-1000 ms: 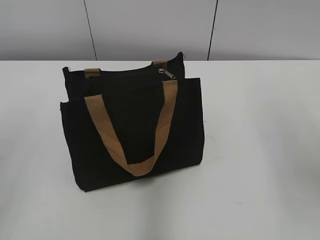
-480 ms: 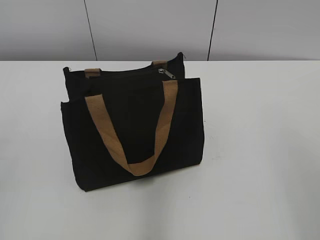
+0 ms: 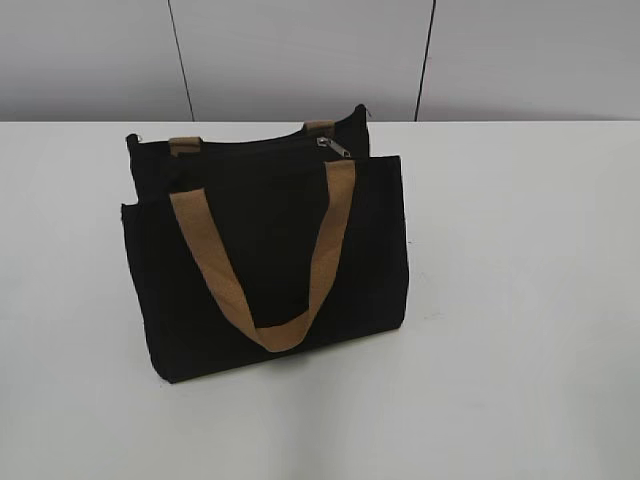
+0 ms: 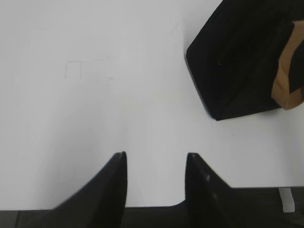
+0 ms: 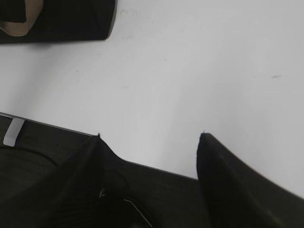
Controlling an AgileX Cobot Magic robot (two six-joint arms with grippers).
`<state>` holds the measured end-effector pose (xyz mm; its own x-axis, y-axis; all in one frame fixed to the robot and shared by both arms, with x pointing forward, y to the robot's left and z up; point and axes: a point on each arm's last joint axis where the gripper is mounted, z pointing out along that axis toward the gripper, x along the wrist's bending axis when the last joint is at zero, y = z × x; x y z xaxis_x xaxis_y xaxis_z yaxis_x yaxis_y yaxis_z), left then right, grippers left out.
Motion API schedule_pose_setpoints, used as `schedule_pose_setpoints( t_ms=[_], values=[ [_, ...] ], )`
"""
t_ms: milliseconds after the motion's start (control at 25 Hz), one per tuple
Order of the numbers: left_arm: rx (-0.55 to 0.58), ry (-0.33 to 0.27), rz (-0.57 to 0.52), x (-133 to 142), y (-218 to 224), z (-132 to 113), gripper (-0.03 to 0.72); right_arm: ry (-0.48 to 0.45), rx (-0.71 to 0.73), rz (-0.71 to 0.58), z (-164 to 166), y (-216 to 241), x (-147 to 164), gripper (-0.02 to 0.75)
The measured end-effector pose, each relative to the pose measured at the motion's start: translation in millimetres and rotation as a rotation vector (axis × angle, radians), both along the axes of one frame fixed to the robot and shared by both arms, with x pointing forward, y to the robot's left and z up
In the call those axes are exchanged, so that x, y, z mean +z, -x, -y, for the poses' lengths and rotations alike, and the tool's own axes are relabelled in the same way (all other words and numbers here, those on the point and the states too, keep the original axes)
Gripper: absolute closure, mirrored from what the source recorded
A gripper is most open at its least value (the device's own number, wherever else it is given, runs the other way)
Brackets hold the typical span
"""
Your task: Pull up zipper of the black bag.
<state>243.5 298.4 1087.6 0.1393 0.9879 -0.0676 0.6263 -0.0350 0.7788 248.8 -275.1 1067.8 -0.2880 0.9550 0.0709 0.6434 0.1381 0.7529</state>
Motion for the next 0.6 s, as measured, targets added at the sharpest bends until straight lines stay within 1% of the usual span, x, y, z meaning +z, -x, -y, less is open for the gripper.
schedule_pose_setpoints(
  t_ms=[160,320,520,600],
  values=[
    [0.014,-0.007,0.090,-6.2,17.5,-5.1,0.383,0.000,0.001,0.076,0.1,16.7,-13.2,0.260],
    [0.024,-0.003,0.187,-9.0,35.1,-9.3,0.383,0.004,0.004,0.158,0.2,29.7,-15.4,0.260],
    [0.016,-0.037,0.192,-12.1,35.1,-10.4,0.383,0.011,0.011,0.164,0.2,30.2,-15.8,0.260],
    [0.010,-0.040,0.193,-12.0,35.1,-10.1,0.383,0.025,0.022,0.167,0.2,30.1,-16.0,0.260]
  ],
)
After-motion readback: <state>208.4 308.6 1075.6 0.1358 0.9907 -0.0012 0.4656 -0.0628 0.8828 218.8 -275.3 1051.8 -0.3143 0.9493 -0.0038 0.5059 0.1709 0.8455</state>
